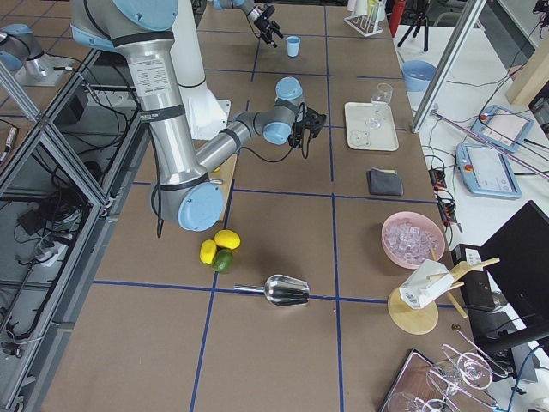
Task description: Pour ice into bowl
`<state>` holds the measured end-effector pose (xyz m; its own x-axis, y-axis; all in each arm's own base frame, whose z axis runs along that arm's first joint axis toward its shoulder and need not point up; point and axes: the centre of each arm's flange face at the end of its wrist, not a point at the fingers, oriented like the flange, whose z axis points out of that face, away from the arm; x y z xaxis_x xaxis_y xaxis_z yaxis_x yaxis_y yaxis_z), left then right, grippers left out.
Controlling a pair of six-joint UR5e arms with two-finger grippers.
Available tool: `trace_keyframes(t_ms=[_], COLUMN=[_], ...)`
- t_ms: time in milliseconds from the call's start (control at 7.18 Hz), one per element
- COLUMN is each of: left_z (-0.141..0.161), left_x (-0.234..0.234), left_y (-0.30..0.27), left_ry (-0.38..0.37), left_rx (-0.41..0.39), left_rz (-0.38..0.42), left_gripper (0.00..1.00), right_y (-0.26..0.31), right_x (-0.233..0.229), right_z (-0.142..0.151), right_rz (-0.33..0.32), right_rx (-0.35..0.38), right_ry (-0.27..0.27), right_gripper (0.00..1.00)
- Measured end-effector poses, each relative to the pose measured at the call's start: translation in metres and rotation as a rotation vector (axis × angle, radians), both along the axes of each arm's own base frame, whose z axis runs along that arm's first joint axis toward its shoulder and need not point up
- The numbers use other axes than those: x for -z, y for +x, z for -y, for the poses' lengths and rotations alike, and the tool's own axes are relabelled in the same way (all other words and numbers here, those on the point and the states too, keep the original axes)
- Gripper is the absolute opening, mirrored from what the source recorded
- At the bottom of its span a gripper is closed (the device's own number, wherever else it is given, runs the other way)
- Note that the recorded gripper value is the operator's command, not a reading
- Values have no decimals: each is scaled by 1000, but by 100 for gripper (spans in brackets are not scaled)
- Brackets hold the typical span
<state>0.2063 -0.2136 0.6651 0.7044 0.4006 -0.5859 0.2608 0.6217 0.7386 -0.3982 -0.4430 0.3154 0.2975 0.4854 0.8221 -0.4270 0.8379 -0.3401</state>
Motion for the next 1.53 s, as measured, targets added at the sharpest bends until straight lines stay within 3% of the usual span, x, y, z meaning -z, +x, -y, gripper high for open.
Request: trace_keyframes(t_ms=[278, 696, 835, 1114, 1531], left_z=[-8, 5, 15, 53, 111], left_x=[-5, -11, -11, -7, -4], left_y=[-48, -94, -98, -106, -129], left_ry=[22, 59, 58, 34, 36], left_rx=[-153, -258, -270, -256, -235], left_rz=[53, 128, 124, 142, 274], left_gripper=[100, 100, 100, 100, 100], right_y=[-13, -54, -76, -128, -202], right_x=[11, 38, 50, 106, 149], right_z=[-14, -71, -90, -108, -93], right_rz=[17, 50, 32, -68, -181], right_rx=[30, 150, 194, 218, 206], right_ry=[12, 32, 22, 11, 42], right_gripper=[100, 100, 100, 100, 98])
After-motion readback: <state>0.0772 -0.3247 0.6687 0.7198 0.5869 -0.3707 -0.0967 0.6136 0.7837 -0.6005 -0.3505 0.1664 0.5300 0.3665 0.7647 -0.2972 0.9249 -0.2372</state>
